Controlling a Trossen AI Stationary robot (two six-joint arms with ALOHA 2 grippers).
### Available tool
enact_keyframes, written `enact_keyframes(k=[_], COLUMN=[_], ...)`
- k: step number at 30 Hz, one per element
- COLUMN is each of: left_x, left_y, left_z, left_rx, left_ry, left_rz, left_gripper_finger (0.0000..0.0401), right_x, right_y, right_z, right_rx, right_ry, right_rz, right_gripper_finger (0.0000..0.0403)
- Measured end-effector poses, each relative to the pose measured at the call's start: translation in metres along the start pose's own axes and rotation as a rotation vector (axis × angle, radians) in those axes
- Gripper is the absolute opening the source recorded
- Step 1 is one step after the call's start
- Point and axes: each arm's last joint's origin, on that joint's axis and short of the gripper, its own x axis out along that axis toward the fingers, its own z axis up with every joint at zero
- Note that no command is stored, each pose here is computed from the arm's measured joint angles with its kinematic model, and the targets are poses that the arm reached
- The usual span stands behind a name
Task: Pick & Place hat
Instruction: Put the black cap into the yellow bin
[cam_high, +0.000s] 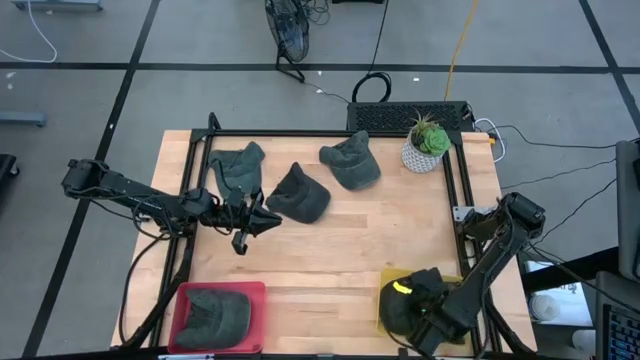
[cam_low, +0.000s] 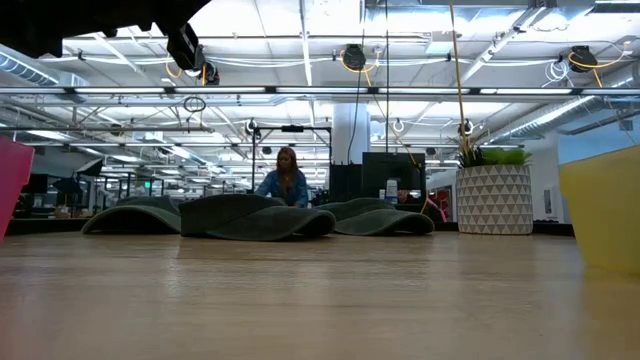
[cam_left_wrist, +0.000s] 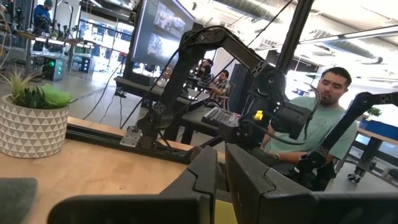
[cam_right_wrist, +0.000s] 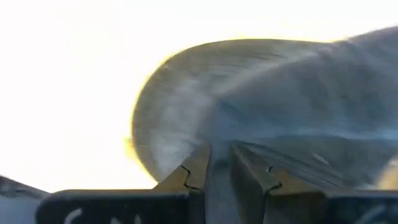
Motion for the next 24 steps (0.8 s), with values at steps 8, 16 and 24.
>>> enact_keyframes(k=[8, 16, 24], left_x=[0.000, 0.000, 0.000], left_y=[0.000, 0.000, 0.000], left_z=[0.000, -0.001, -0.001], left_rx=[0.003, 0.003, 0.003], left_ry=[0.001, 0.007, 0.008], left_rz=[0.000, 0.002, 0.003], left_gripper_finger=[0.0037, 0.0037, 0.0037], right_x=[0.043, 0.047, -0.010], right_y=[-0.006, -0.021, -0.019], right_z=[0.004, -0.004, 0.011], right_rx=[-0.013, -0.002, 0.013], right_ry=[0.106, 0.122, 0.003], right_rz=[-0.067, -0.092, 0.007], right_gripper_finger=[0.0040, 0.0040, 0.0040])
